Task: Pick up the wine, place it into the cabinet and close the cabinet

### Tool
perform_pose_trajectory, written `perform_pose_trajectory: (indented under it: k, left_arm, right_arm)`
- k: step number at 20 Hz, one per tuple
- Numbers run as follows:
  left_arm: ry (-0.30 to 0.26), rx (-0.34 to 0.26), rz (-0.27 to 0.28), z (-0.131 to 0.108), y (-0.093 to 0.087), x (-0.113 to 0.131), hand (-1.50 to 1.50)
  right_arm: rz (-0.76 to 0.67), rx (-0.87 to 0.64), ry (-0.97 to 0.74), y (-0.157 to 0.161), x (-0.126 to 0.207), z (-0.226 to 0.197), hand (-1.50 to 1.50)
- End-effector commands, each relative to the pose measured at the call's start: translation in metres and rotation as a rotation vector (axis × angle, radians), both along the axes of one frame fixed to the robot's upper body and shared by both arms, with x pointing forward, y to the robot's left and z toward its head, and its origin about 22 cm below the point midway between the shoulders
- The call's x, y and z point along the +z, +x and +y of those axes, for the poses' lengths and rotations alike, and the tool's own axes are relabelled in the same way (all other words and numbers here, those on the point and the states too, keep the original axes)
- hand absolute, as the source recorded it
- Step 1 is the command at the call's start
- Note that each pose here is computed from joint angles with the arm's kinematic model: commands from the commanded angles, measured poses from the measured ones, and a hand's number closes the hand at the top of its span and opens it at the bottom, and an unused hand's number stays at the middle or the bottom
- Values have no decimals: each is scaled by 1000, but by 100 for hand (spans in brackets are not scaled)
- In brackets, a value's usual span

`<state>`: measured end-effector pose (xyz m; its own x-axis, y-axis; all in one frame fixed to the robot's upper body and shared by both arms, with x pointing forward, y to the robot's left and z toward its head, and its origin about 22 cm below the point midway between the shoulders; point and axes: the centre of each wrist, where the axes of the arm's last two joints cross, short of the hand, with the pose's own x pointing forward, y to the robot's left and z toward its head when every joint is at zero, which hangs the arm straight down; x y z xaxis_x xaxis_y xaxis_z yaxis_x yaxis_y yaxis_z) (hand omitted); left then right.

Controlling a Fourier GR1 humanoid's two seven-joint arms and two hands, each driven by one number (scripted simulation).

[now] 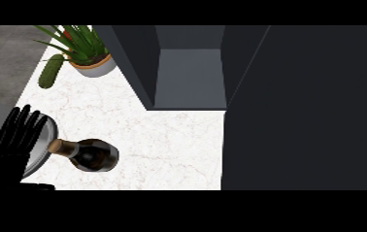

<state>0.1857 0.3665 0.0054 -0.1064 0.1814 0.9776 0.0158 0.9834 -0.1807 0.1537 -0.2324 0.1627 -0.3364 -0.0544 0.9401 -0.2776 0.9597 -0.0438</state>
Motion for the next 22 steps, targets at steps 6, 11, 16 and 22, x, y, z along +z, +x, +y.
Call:
perform_pose_trajectory:
  k: [6,11,16,22]
  left_arm:
    - [-6,-14,35,7,-13,-43,-150]
    - [-12,-39,36,-1,-3,-69,-150]
    - [-18,-45,73,-6,24,-66,-150]
    - [-21,-64,88,-27,10,-116,-150]
  right_arm:
    - [3,-3,-17,4,12,-9,-150]
    - [10,13,-8,-1,3,-9,-150]
    - [5,4,-4,0,2,0,-150]
    - [-6,2,-20,-6,22,-9,-150]
